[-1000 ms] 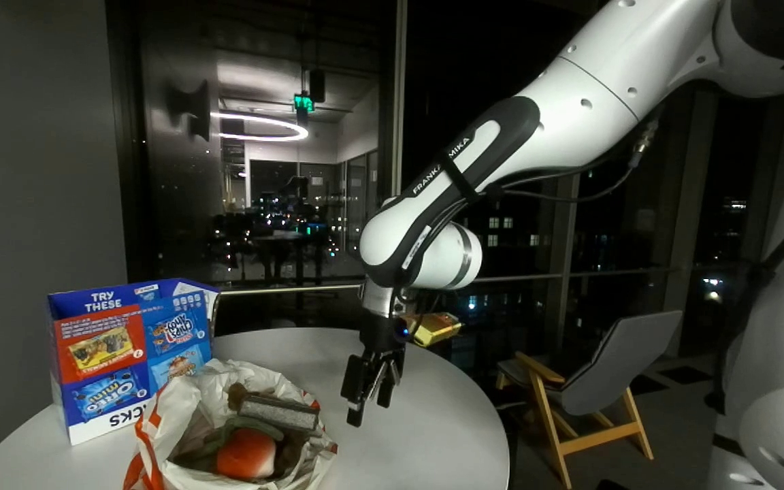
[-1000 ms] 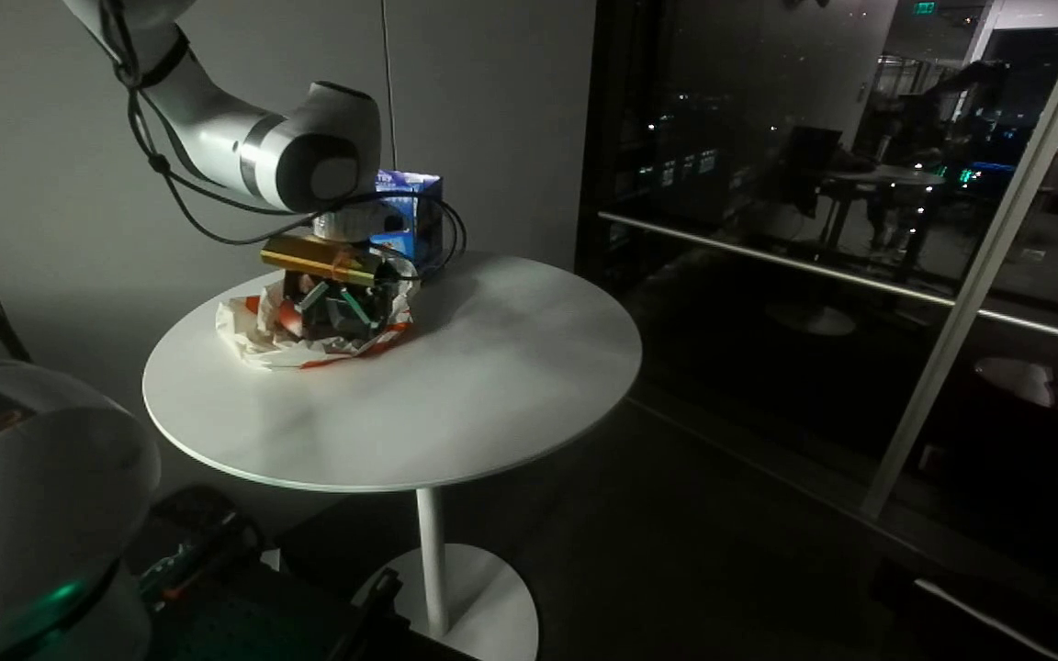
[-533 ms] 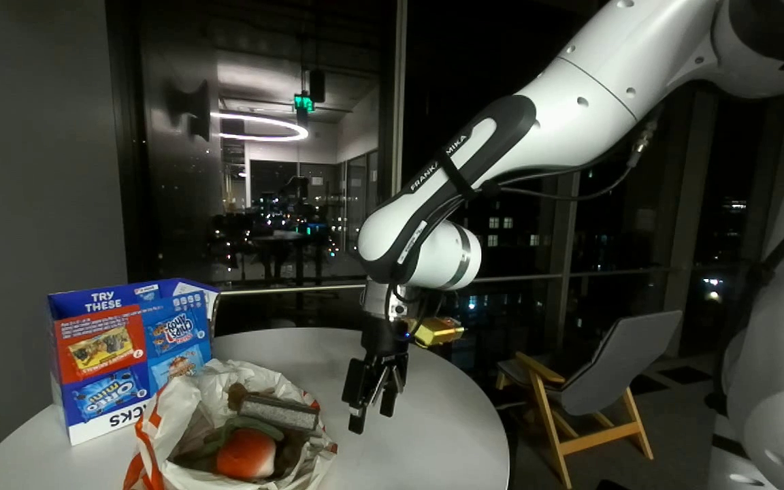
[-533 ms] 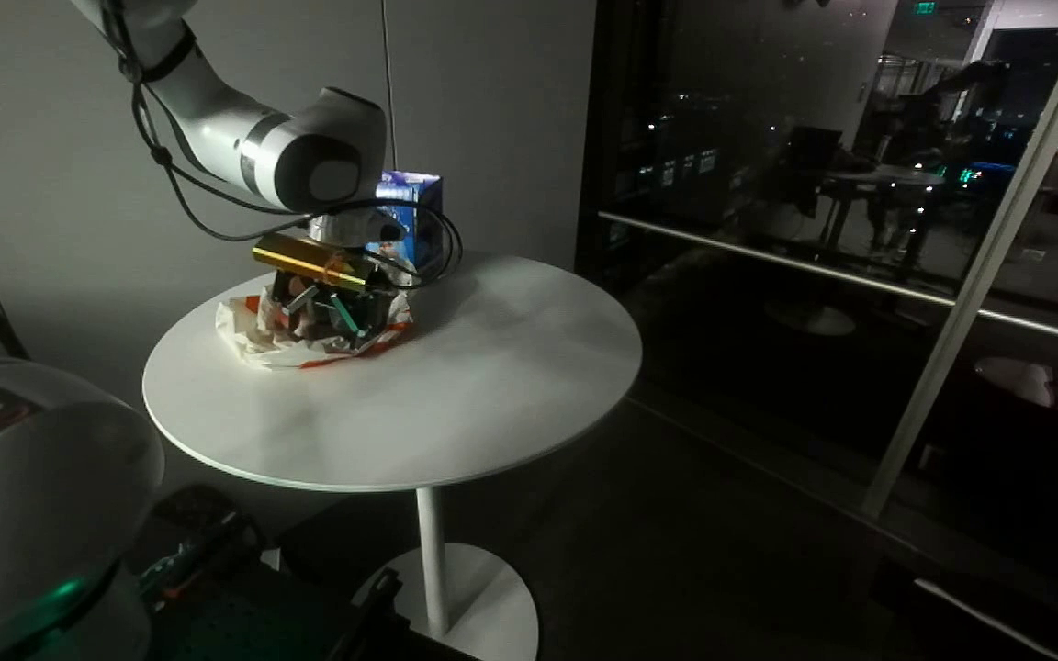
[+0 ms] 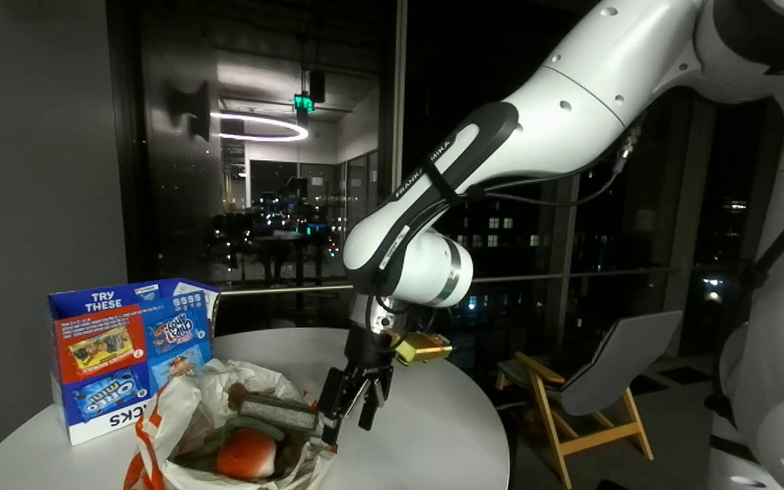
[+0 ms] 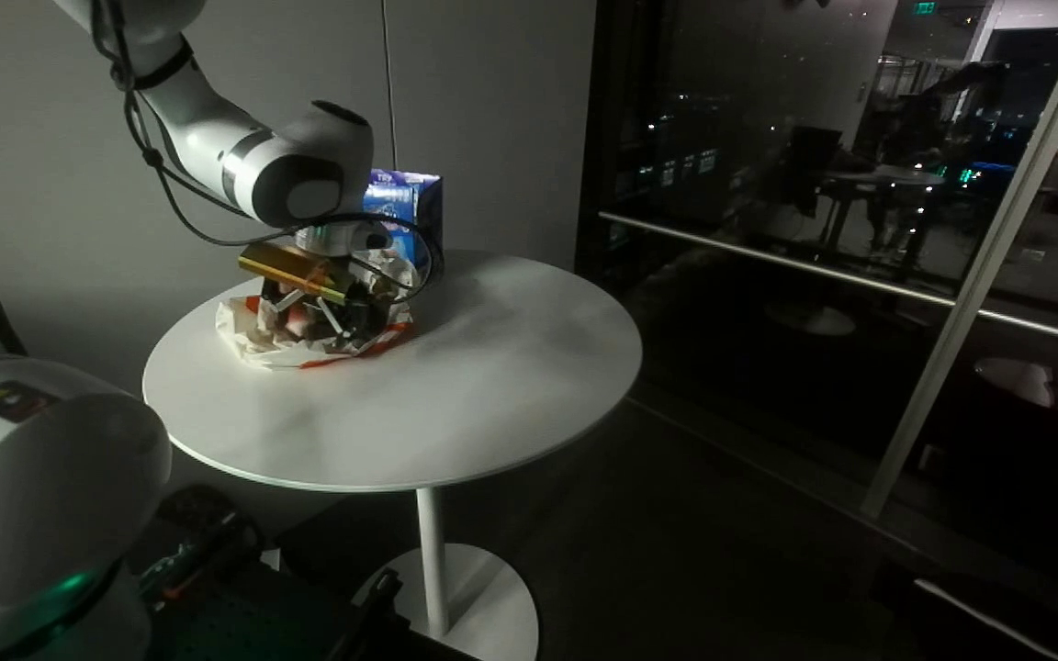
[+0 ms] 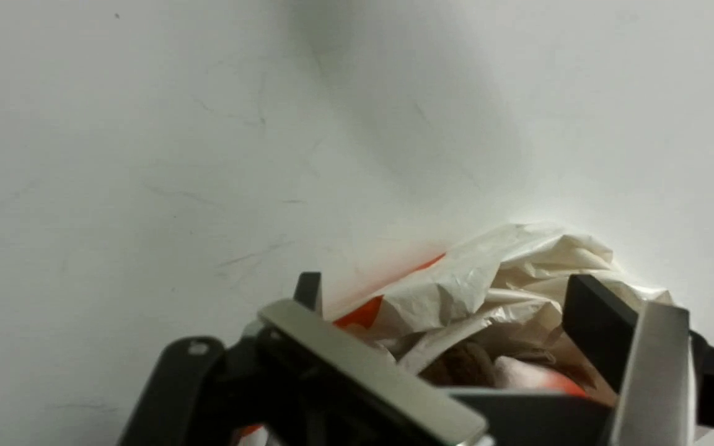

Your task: Put the objects on the table inside the bag

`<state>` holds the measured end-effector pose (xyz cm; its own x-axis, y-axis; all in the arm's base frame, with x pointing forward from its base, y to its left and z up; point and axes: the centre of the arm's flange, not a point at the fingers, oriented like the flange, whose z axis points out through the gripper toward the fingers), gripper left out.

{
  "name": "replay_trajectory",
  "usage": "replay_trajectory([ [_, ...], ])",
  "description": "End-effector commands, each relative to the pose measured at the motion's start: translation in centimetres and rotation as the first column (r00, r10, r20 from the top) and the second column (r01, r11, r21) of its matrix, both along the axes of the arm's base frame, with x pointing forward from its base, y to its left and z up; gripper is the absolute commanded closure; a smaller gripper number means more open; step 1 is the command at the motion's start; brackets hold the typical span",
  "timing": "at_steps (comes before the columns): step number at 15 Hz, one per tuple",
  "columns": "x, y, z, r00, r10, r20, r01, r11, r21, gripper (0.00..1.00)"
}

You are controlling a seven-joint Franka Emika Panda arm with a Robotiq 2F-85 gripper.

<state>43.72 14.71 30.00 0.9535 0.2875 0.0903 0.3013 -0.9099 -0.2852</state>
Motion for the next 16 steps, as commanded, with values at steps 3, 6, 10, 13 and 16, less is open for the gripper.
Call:
replay_trajectory([
  [3,0.8,0.8,-1.3,0.989,-0.119,0.089,0.118,0.993,0.016,0.00],
  [6,1.1,1.0,-2.7,0.985,-0.149,0.084,0.149,0.989,0.002,0.00],
  [10,1.2,1.7,-4.6,0.986,-0.154,0.070,0.155,0.988,-0.013,0.00],
  [13,0.7,3.0,-5.1,0.990,-0.134,0.053,0.134,0.991,-0.007,0.00],
  [16,0.3,3.5,-5.4,0.989,-0.132,0.061,0.133,0.991,-0.017,0.09],
])
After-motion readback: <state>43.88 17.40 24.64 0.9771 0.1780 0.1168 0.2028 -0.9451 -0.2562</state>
